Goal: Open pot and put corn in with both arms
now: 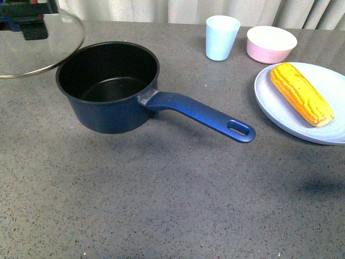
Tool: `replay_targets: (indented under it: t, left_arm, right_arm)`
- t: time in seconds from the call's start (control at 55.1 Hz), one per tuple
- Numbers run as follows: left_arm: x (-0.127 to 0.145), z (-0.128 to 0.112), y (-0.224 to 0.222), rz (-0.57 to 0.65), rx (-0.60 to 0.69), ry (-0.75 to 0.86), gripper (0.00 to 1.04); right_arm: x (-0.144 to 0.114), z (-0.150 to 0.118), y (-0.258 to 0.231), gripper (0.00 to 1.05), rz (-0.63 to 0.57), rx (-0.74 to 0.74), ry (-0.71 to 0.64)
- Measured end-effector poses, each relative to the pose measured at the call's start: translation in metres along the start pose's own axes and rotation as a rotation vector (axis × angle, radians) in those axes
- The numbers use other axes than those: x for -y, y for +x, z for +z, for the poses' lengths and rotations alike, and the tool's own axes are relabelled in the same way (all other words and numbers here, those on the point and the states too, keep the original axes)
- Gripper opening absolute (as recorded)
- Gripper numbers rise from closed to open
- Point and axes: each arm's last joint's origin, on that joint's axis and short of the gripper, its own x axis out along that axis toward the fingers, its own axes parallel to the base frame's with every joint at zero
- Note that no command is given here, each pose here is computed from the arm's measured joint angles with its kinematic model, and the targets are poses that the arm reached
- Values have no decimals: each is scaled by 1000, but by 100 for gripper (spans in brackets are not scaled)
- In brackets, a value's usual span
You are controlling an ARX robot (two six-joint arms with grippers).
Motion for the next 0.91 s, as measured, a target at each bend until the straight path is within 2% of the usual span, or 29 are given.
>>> replay_targets:
  t: [0.254,0.49,0.672,0.908]
  left_arm:
    - [-40,-5,4,115,13,-56,54]
    - [-64,-34,16,205,-31,-68,54]
    - [-70,-65,25,226,-90,-63,54]
    - [-67,-84,35,213,-113,-56,54]
  right_arm:
    - [0,0,0,96,0,0,0]
    - [0,0,0,96,0,0,0]
    - [0,0,0,96,0,0,0]
    - [0,0,0,96,0,0,0]
